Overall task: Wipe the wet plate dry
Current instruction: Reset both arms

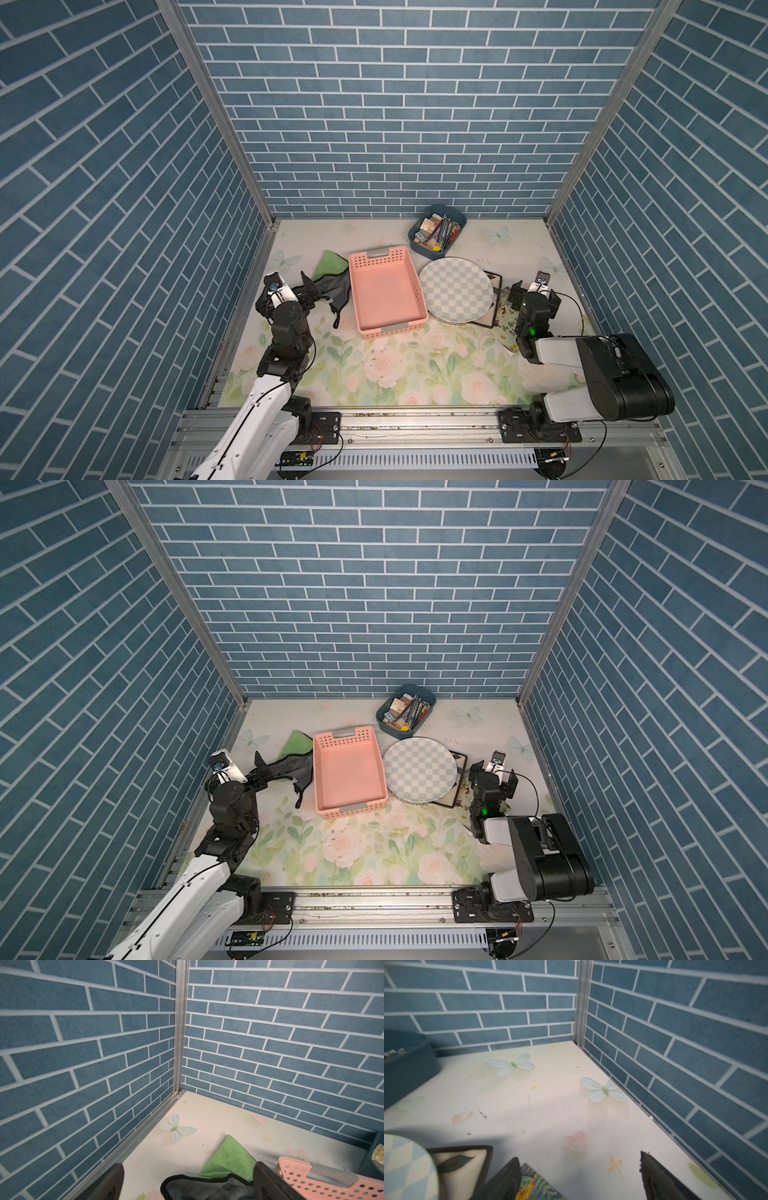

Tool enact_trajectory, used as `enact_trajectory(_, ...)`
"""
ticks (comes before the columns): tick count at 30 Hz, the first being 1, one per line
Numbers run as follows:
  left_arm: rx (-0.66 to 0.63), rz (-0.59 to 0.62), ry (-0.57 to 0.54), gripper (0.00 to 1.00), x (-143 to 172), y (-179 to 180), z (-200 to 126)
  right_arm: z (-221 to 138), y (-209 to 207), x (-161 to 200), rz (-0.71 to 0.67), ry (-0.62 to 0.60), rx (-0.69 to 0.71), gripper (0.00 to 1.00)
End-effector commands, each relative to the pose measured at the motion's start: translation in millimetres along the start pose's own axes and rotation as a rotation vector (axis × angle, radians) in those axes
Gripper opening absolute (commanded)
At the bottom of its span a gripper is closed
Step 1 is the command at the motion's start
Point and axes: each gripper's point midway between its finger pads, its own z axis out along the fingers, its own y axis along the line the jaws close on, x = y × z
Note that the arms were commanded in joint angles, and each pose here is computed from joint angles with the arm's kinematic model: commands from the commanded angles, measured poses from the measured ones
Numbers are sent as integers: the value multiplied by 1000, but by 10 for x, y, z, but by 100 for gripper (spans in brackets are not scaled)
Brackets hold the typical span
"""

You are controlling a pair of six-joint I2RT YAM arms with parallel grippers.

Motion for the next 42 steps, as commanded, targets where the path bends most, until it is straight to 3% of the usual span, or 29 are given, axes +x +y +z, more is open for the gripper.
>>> enact_trajectory(1,9,17,-1,100,18,-4,5,33,190,-216,-49,-108,-127,93)
enact_trajectory(2,7,20,2,100,28,2,4,63,218,-146,-54,-76,-155,93)
enact_trajectory(5,-9,29,8,100,100,34,12,-55,152,-128,0,-146,-233,99)
enact_trajectory(13,-93,102,18,100,455,166,126,-62,159,-135,-8,-139,-216,100)
enact_trajectory(20,-43,187,81,100,785,-10,438,-63,185,-143,-17,-143,-227,100)
enact_trajectory(30,76,91,38,100,882,-180,711,-62,188,-151,-17,-147,-227,100)
enact_trajectory(42,124,93,7,100,961,-190,625,-65,186,-149,-17,-147,-226,100)
